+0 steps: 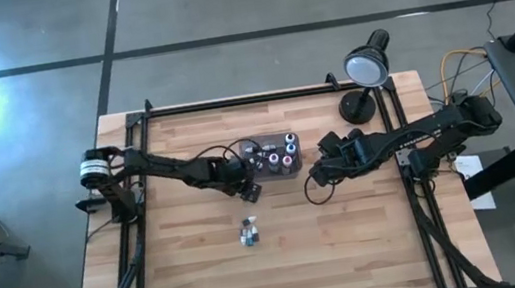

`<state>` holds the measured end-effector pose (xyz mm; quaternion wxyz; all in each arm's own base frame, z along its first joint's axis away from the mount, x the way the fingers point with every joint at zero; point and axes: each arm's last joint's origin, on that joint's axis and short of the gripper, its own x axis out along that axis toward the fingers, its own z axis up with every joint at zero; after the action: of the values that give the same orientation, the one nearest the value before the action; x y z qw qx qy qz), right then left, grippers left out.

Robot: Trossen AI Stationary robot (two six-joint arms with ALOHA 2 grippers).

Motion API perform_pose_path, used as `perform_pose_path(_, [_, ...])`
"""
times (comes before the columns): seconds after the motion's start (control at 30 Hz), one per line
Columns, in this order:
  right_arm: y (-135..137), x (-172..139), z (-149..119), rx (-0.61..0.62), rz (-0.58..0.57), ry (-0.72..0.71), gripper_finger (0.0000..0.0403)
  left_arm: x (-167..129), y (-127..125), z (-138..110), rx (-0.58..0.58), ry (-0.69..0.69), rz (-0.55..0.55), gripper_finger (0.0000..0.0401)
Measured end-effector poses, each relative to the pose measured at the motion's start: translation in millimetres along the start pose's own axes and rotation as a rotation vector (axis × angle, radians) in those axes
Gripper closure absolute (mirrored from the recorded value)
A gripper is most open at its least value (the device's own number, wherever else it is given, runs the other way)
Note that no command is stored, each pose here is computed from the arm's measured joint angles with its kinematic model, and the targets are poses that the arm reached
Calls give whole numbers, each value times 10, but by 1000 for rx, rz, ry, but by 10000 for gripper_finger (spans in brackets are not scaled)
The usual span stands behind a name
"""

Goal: Pick & Place food coloring
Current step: Put the small black food coloring bottle into the bin

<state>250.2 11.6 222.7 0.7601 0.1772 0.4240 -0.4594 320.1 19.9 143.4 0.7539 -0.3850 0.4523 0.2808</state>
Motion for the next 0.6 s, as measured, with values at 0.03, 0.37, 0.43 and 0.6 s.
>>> perform_pose_path(0.03, [-1, 0, 0, 0, 0, 0, 195, 4, -3, -5, 5, -6, 6, 211])
perform_pose_path(0.37, [-15, 21, 4, -18, -9, 4, 195, -11, -8, -1, 63, -8, 48, 279])
perform_pose_path(0.43, [-21, 28, 6, -17, -12, 5, 195, -14, 7, -11, 92, -2, 72, 302])
perform_pose_path(0.6, [-26, 33, 12, -14, -14, 6, 195, -44, 46, -36, 159, 31, 113, 356])
